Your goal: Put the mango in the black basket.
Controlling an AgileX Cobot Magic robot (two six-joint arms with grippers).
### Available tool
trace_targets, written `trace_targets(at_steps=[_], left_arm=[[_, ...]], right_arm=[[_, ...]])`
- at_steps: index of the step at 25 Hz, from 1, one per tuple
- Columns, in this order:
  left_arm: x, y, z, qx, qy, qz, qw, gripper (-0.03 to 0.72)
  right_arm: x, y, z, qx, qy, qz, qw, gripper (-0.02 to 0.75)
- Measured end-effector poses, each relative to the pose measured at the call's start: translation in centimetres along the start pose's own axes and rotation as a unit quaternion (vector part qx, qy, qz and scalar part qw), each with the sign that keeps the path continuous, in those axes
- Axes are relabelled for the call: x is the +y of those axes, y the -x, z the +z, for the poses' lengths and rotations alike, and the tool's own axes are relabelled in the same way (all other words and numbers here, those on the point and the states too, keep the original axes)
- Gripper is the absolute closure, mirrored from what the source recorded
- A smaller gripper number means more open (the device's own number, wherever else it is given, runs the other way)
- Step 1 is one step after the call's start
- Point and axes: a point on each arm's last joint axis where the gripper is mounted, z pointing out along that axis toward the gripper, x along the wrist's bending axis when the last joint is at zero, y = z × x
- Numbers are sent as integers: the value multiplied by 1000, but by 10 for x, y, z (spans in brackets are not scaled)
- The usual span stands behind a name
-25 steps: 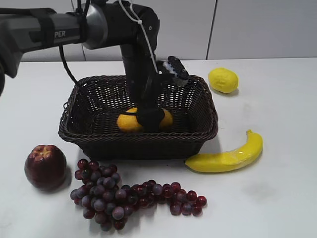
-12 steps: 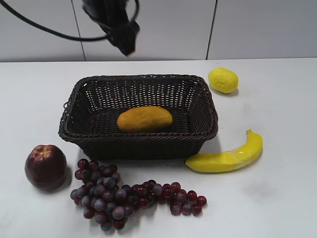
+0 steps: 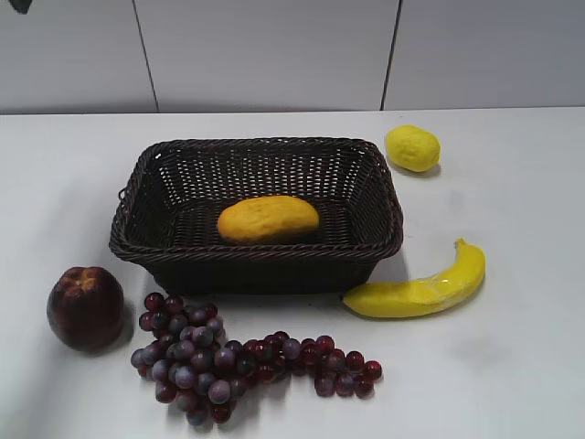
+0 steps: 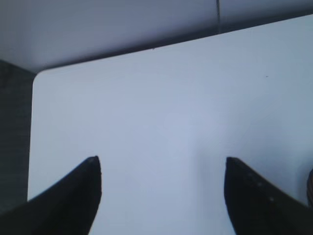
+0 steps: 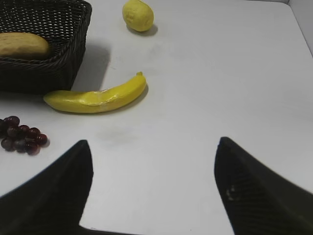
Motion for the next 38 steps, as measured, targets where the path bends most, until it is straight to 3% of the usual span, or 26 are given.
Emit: trace_targets(at_steps=[3,6,13,16,24,30,34,38], left_arm=[[-21,-19,15,-13,-40,-35,998,95],[-52,-26,25,-26,-91,-56,994,95],[-140,-8,-5,-46,-158,-54,985,95],[-182,0,-23,-47,-160,-53,985,95],[-274,19,-59,-36,-83,-58,994,95],[-325,29,-81,-23,7,-65,998,95],[-349,33,-97,-11,86,-71,994,95],[-368,35,-117,5,172,-77,982,95]], right_arm=[[0,0,0,0,0,0,1000,145],[0,0,0,0,0,0,1000,145],[0,0,0,0,0,0,1000,145],[0,0,0,0,0,0,1000,145],[0,0,0,0,0,0,1000,145],[0,0,0,0,0,0,1000,145],[0,0,0,0,0,0,1000,145],[0,0,0,0,0,0,1000,145]])
